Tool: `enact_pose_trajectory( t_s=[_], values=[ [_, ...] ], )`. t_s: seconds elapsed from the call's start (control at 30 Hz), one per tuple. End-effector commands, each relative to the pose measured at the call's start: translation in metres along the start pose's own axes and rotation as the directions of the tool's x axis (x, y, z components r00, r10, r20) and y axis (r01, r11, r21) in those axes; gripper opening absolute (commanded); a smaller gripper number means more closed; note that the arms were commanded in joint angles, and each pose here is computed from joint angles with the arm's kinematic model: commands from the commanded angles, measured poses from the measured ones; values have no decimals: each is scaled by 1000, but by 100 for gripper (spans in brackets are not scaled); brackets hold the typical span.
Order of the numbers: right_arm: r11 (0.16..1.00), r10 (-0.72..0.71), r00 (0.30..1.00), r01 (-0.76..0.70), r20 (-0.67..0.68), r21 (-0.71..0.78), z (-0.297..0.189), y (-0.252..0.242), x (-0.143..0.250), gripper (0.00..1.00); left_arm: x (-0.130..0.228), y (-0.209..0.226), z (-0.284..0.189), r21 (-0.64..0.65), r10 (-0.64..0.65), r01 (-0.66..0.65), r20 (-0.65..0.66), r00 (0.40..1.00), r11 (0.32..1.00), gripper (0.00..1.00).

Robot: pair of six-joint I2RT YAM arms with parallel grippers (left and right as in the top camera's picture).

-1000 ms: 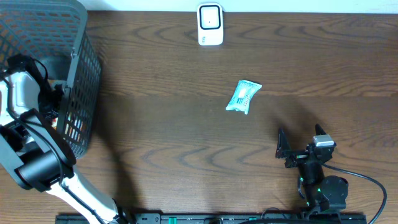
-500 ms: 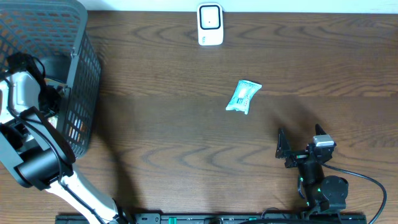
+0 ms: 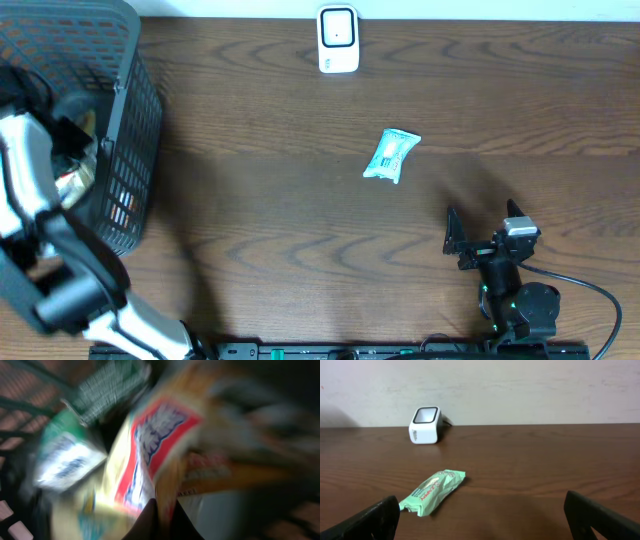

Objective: Scan the item barcode
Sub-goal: 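Return the left gripper into the basket toward the yellow snack bag, then grasp the yellow-orange snack bag with the left gripper and lift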

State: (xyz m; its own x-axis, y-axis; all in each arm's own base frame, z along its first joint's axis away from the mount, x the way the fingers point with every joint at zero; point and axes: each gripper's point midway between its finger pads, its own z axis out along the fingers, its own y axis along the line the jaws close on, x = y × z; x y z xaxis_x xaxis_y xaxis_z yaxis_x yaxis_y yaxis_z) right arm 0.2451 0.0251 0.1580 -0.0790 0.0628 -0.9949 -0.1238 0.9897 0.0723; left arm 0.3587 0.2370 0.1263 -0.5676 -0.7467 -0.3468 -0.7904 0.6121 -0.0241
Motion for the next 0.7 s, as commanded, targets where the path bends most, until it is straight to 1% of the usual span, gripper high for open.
enact_pose_trajectory(
  t_s=[0.0,0.17,0.33,0.43,0.57,0.6,0.67],
  values=[
    [1000,-12,1000,12,0,8,0,-1,0,99,-23,-20,-89,202,-58,21,176,983,979,7],
    [1000,-12,1000,12,0,7,0,-1,0,99,-30,-20,-171,307,-104,-10,354,929,952,7],
    [1000,-12,1000,12,0,8,0,-1,0,99,-29,-12,-236,377,-178,-20,482,858,926,7],
    [1000,-12,1000,12,0,8,0,-1,0,99,-25,-8,-260,394,-193,-36,527,828,919,7],
    [1000,-12,1000,12,0,7,0,-1,0,99,-20,-5,-278,423,-232,-25,544,806,906,7],
    [1000,-12,1000,12,0,8,0,-1,0,99,-19,-5,-283,440,-247,-24,548,799,898,7],
    [1000,-12,1000,12,0,7,0,-1,0,99,-16,-14,-298,492,-250,-73,558,791,867,7]
  ],
)
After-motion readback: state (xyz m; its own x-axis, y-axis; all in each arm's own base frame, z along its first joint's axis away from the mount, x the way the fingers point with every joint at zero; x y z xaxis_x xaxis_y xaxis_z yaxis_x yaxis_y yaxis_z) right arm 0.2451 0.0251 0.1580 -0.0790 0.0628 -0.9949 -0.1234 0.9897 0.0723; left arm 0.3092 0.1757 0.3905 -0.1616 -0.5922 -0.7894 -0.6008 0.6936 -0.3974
